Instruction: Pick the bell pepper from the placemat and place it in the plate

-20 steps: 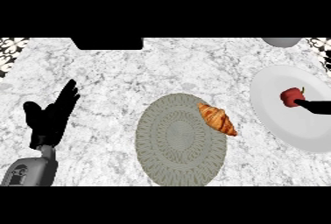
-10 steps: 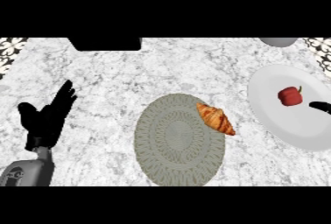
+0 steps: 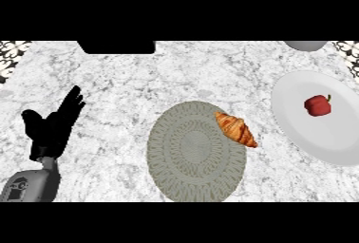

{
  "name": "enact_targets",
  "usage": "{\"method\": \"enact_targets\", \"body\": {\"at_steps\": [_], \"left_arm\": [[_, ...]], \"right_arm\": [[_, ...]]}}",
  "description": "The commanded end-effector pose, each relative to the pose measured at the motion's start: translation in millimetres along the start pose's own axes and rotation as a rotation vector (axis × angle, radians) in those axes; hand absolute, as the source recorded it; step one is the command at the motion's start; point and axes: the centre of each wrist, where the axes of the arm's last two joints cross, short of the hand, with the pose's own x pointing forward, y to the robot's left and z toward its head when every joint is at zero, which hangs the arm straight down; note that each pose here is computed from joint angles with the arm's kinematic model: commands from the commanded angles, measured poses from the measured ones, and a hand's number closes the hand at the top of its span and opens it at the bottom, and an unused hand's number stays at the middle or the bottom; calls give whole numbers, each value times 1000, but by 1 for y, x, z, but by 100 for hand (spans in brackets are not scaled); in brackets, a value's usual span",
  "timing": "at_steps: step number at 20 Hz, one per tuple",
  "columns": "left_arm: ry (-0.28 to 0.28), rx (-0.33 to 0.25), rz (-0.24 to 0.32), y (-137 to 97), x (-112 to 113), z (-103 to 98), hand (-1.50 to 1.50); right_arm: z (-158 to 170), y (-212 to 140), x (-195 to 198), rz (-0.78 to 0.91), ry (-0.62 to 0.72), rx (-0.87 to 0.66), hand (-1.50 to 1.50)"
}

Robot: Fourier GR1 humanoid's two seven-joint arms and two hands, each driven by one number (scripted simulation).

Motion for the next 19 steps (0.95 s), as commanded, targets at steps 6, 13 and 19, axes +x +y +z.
{"method": "enact_targets", "body": {"at_steps": [6,13,19], "left_arm": [[5,2,0,-9,10,3,0],[0,-26,9,-10,3,-2,0],[-2,-8,0,-21,-4,4,0]], "right_arm": [[15,-47,-16,31,-23,-51,-150],[13,-70,-18,74,27,-52,-150],[45,-76,-48,99,58,-36,-150]]}}
